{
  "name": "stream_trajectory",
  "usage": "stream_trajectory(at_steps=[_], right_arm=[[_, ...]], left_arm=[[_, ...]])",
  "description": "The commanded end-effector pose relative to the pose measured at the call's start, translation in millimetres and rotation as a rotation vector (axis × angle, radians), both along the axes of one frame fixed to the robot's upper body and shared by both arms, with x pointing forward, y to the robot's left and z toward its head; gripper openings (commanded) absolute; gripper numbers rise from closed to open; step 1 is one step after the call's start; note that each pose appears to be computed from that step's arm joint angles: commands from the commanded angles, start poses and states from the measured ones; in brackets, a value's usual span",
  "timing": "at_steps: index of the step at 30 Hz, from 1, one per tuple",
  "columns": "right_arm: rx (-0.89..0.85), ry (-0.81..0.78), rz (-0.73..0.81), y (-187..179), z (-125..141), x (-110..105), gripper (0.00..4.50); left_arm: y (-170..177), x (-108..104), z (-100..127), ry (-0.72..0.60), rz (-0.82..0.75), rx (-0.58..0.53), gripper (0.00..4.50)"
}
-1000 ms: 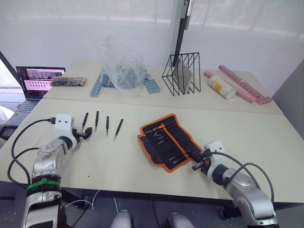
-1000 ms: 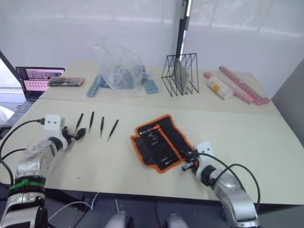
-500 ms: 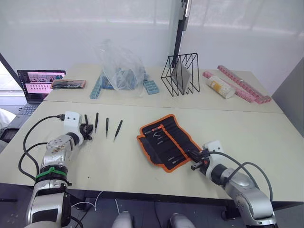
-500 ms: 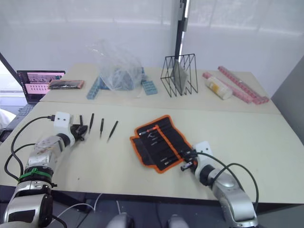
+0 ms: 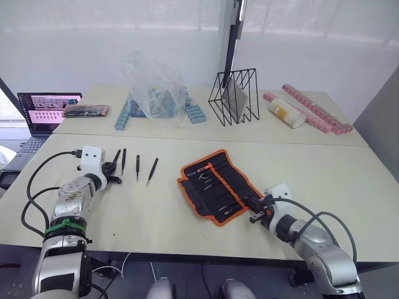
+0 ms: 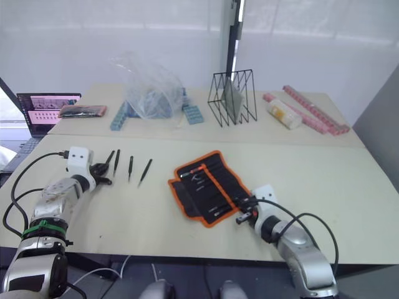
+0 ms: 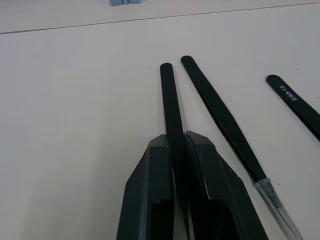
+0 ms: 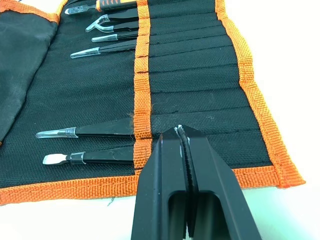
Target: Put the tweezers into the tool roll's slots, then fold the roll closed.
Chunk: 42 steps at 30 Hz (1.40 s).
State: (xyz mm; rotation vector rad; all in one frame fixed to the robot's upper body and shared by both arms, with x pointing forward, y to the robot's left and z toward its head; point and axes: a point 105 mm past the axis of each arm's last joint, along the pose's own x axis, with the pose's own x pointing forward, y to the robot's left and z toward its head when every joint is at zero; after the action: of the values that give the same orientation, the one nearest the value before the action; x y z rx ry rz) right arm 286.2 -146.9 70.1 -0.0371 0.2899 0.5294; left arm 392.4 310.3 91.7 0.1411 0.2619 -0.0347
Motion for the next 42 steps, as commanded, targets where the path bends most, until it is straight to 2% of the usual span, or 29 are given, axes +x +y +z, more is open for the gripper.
stream_trajectory(at_steps=[1, 6, 9, 11, 16, 22, 25, 27, 32, 42], right_arm=[[-0.006, 0.026, 0.003, 0.1, -4.4, -2.2, 0.00], [-0.013, 0.030, 0.001, -1.9, -5.3, -2.9, 0.00], [-0.019, 0.034, -0.001, -3.6, -6.1, -2.9, 0.00], [-0.022, 0.035, 0.000, -4.3, -6.3, -2.5, 0.00], [-0.030, 0.036, 0.008, -4.4, -6.3, -1.3, 0.00], [-0.028, 0.035, 0.019, -2.1, -5.9, 0.2, 0.00], [-0.025, 0.032, 0.026, 0.7, -5.4, 1.3, 0.00], [-0.025, 0.029, 0.027, 1.9, -5.1, 1.5, 0.00], [-0.021, 0.021, 0.021, 5.2, -4.7, 1.7, 0.00], [0.000, 0.021, 0.004, 11.8, -7.9, -1.0, 0.00]], left_arm=[[19.4, -10.5, 19.3, -0.053, 0.055, 0.045, 0.01], [5.0, -25.2, 76.9, -0.187, -0.058, 0.125, 0.01], [-31.6, -34.4, 111.7, -0.237, -0.228, 0.102, 0.01], [-62.1, -41.4, 122.1, -0.219, -0.365, 0.074, 0.01], [-139.4, -56.1, 117.0, -0.113, -0.670, 0.052, 0.01], [-194.8, -57.6, 109.4, -0.036, -0.820, 0.044, 0.01], [-233.3, -71.3, 86.9, 0.079, -0.978, 0.085, 0.01], [-241.1, -78.9, 77.8, 0.136, -1.033, 0.110, 0.01], [-244.0, -84.1, 61.7, 0.257, -1.058, 0.162, 0.01], [-248.2, -71.7, 51.2, 0.382, -1.028, 0.253, 0.01]])
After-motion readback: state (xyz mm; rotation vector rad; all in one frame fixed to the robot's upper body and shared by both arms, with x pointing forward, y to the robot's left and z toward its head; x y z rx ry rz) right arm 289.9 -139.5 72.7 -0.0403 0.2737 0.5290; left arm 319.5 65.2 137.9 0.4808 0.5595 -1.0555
